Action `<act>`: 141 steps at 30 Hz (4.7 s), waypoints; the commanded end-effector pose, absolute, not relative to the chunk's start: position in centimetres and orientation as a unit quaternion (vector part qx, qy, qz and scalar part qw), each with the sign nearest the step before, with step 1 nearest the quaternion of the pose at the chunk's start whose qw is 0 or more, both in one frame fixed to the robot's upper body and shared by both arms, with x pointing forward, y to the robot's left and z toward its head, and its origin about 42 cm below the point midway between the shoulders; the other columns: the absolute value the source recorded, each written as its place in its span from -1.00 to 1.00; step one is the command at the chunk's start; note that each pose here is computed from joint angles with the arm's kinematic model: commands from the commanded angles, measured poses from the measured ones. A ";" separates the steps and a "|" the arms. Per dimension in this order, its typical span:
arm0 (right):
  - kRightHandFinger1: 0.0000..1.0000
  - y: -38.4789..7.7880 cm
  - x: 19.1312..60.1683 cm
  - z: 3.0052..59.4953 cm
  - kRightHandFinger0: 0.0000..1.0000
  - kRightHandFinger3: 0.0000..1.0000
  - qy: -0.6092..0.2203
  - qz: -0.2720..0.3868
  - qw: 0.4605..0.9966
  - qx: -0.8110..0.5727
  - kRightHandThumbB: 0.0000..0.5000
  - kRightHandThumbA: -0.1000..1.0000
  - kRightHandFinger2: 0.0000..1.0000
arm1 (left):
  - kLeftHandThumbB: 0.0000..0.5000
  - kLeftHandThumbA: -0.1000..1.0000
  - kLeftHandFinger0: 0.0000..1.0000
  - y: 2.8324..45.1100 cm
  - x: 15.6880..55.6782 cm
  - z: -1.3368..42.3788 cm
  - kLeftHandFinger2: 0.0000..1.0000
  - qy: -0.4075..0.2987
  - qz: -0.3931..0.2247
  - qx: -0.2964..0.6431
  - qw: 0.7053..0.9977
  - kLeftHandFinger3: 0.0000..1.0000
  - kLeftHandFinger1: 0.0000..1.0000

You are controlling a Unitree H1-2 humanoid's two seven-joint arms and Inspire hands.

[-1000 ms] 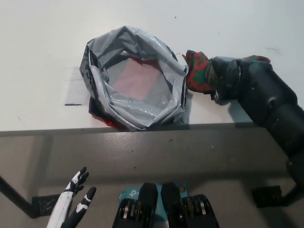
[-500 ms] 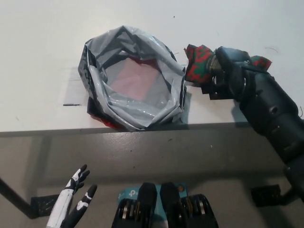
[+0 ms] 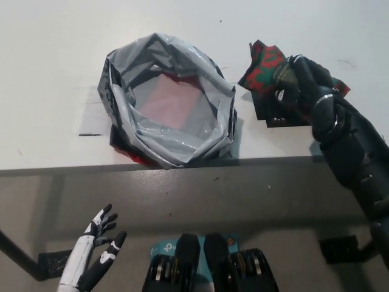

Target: The robot uses its right hand to pick up a bag of coffee beans and puts it in the black plastic bag, then the robot grabs the top of the bag and lifts it.

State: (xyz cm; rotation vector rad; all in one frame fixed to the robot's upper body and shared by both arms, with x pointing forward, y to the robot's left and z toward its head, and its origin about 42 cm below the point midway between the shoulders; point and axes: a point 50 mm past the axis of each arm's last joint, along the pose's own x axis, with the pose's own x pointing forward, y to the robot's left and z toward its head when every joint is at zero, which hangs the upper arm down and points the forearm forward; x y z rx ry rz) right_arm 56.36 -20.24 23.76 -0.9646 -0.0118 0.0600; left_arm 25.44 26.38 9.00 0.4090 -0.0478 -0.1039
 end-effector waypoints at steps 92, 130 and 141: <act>-0.10 -0.5 53.2 37.7 -1.00 0.71 -0.061 0.261 0.956 -0.120 -0.43 -1.00 0.60 | -0.38 0.78 0.29 26.4 26.6 10.2 0.76 -0.057 -0.084 0.231 0.968 1.00 0.57; 1.00 -3.4 52.3 38.5 1.00 1.00 -0.133 0.247 0.859 -0.429 0.43 0.51 1.00 | -0.39 0.78 0.29 26.4 28.1 11.2 0.80 -0.071 -0.093 0.234 0.965 1.00 0.60; 1.00 -6.1 51.8 42.8 1.00 1.00 -0.326 0.116 0.861 -0.373 0.41 0.50 1.00 | -0.39 0.76 0.30 26.4 27.9 11.0 0.79 -0.072 -0.096 0.236 0.964 1.00 0.59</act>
